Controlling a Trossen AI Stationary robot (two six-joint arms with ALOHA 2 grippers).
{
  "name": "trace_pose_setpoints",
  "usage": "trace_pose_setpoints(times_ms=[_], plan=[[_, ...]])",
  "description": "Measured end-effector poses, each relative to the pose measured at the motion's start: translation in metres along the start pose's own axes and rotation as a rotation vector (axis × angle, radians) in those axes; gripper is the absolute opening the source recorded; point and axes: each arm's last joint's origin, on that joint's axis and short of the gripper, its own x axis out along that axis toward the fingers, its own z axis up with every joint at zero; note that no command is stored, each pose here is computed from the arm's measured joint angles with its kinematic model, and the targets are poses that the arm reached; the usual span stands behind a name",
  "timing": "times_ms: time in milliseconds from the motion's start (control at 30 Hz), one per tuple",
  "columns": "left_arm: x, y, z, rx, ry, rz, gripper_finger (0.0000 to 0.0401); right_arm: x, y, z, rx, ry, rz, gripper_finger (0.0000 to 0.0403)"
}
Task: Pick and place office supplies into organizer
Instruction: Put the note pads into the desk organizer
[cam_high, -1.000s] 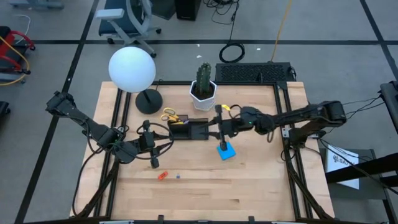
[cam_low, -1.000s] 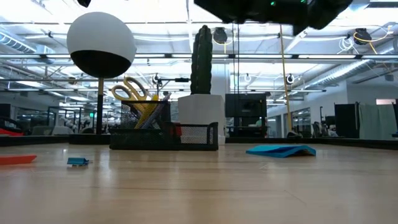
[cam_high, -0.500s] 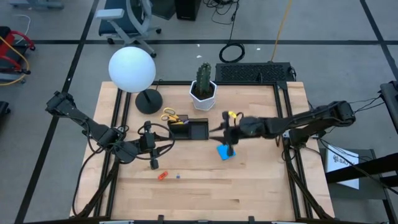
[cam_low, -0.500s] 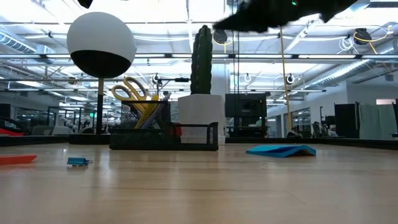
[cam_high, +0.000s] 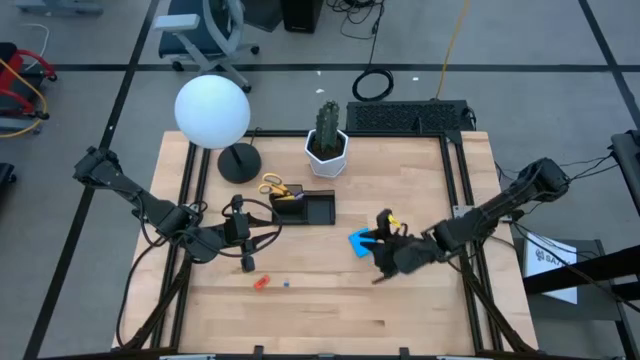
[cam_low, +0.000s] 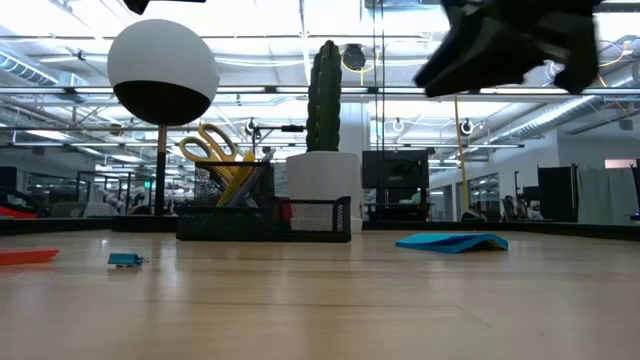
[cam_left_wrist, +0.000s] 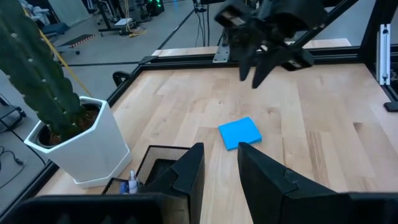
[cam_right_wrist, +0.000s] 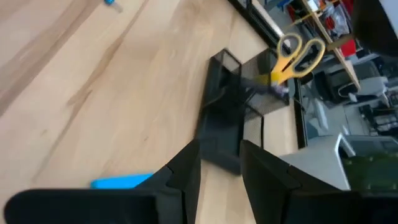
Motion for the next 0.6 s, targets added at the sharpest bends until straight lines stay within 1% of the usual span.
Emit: trace_pose_setpoints(times_ms=[133, 267, 433, 600], plan=[[0.0, 0.0, 0.0, 0.0, 0.0, 0.0, 0.0104, -0.004, 0.021, -0.005, -0.008, 0.073, 0.02, 0.0106], [0.0, 0.0, 0.0, -0.003, 0.0, 0.0, 0.0104, 0.005, 0.042, -0.015, -0.001, 0.168, 0.056, 0.0105], [0.0, 0.0, 0.0, -0.007, 0.0, 0.0, 0.0104, 0.019, 0.065, -0.028, -0.072, 0.273, 0.086, 0.0105], [0.0, 0.0, 0.0, -0.019, 0.0, 0.0, 0.0104, 0.027, 0.075, -0.034, -0.027, 0.318, 0.108, 0.0105]])
